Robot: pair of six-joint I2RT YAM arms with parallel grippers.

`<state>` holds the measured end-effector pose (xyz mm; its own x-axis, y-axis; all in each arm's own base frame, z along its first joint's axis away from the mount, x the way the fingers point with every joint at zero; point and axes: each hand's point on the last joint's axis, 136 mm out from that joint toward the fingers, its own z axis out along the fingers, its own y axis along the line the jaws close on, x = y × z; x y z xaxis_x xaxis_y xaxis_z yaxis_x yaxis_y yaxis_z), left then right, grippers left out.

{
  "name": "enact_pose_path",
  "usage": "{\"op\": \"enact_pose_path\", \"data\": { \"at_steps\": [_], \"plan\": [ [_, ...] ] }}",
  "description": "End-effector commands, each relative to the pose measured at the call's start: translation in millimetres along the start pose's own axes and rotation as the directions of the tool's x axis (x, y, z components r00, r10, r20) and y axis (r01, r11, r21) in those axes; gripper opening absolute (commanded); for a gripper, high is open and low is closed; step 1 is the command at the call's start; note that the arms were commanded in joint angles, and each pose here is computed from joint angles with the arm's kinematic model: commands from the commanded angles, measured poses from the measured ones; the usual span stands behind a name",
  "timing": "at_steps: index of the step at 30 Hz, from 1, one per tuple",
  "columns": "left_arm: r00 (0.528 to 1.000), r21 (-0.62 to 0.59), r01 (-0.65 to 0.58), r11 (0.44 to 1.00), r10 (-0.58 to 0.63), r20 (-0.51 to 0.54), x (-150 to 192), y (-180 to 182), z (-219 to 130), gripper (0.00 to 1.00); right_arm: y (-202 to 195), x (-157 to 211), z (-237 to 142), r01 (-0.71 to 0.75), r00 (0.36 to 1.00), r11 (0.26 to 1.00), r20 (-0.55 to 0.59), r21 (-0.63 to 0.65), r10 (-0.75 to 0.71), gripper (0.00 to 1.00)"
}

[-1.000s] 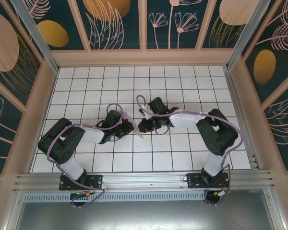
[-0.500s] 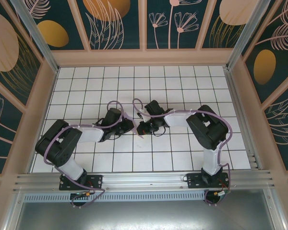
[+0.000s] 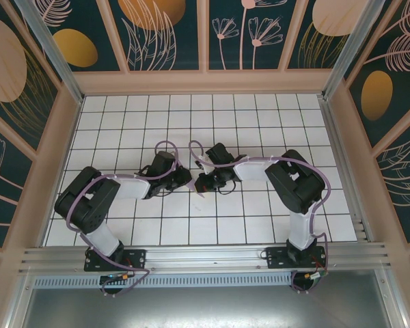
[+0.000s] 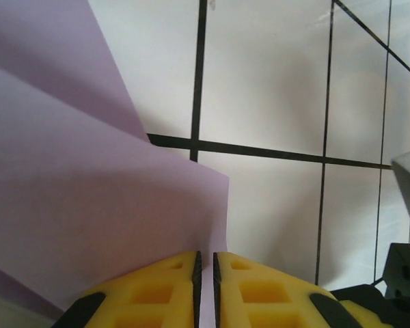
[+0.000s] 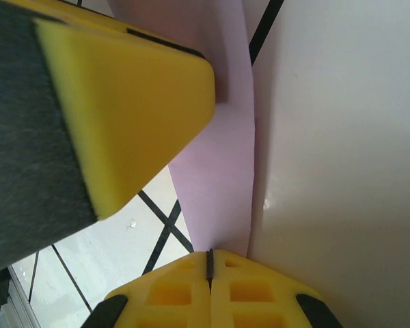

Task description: Fold a paper plane with a square sheet of paper (pick it up from the middle)

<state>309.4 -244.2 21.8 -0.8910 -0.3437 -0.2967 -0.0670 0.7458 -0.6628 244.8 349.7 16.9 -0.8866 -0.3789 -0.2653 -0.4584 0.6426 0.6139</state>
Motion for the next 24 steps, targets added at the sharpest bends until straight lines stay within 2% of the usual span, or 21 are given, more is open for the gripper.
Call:
{"op": "enact_pose_path", "data": {
  "at_steps": [1,9,16,24],
  "plan": [
    [0.999,-0.064,0.021,0.998,-0.019,0.036,-3.9,16.7,0.6,0.14,-36.5,30.3,15.6,-0.064,0.994,0.990,-0.079,0.122,0.074,0.00],
    [0.990,-0.185,0.094,0.978,-0.072,0.124,-12.2,50.0,-9.4,0.11,-57.5,50.6,18.8,-0.085,0.986,0.976,-0.124,0.200,0.112,0.00],
    [0.983,-0.180,0.122,0.976,-0.093,0.160,-26.1,63.2,-17.0,0.11,-72.2,71.1,21.9,-0.104,0.977,0.965,-0.159,0.241,0.145,0.00],
    [0.968,-0.201,0.163,0.966,-0.117,0.223,-50.2,83.2,-32.0,0.11,-75.0,72.6,22.6,-0.108,0.975,0.961,-0.160,0.253,0.151,0.00]
  ]
}}
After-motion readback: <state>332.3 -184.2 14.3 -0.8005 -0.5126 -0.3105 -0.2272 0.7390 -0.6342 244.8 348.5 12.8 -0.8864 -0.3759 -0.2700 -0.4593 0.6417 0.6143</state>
